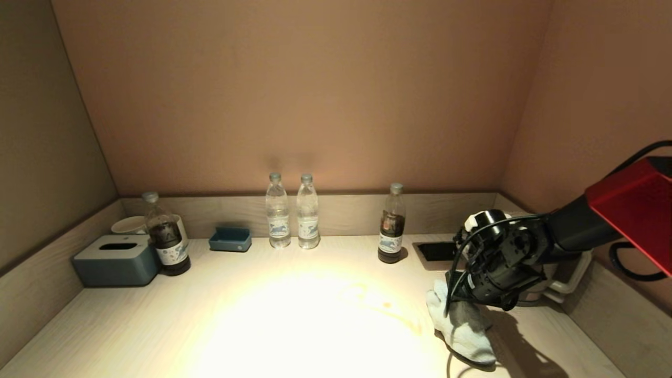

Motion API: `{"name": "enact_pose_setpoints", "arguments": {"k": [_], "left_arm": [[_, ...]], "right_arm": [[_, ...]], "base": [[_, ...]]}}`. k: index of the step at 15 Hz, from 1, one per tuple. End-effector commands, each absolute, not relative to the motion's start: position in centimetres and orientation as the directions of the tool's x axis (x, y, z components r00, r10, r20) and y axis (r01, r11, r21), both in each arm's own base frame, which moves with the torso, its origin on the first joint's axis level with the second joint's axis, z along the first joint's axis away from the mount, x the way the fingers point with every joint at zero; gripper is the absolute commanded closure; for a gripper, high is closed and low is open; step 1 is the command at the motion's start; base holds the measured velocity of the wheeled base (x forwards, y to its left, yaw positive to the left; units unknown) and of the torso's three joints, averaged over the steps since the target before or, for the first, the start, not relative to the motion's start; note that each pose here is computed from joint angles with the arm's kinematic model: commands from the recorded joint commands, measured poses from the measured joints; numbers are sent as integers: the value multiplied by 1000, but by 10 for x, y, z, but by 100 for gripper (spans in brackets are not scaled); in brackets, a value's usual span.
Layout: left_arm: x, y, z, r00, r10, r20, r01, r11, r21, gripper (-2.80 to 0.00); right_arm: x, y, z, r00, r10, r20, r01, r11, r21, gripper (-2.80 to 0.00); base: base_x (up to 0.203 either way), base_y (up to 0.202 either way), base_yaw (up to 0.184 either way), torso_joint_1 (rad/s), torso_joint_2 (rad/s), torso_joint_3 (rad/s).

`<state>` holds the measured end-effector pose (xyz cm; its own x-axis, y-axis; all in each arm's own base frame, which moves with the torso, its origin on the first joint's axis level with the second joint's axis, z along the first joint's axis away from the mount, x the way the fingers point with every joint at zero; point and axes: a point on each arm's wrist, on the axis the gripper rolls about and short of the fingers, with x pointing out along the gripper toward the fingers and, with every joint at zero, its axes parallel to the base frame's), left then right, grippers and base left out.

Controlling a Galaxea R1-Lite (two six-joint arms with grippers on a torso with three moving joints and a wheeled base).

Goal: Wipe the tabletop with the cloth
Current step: Sweep the stains on the table

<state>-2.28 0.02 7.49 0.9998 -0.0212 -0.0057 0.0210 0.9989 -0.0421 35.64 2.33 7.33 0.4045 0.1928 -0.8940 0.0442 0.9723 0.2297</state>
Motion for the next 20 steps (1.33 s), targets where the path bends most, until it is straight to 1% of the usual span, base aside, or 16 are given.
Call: {"name": "enact_pose_setpoints", "arguments": {"k": [1, 9, 16, 20], "left_arm": [[-23, 0, 75, 1000, -21, -6, 21, 999, -43, 0], [-23, 0, 75, 1000, -21, -6, 21, 999, -43, 0], [-23, 0, 75, 1000, -21, -6, 21, 999, -43, 0], [-23, 0, 75, 1000, -21, -6, 21, 999, -43, 0]], "right_arm": [[356, 24, 67, 384, 194, -903, 51, 972, 230, 0], [353, 28, 54, 308, 191, -932, 58, 974, 218, 0], [350, 30, 48, 284, 192, -939, 67, 973, 220, 0], [349, 30, 50, 287, 191, -939, 84, 971, 223, 0]], "base": [[0, 0, 0, 0, 0, 0], [0, 0, 0, 0, 0, 0], [0, 0, 0, 0, 0, 0], [0, 0, 0, 0, 0, 0]]}}
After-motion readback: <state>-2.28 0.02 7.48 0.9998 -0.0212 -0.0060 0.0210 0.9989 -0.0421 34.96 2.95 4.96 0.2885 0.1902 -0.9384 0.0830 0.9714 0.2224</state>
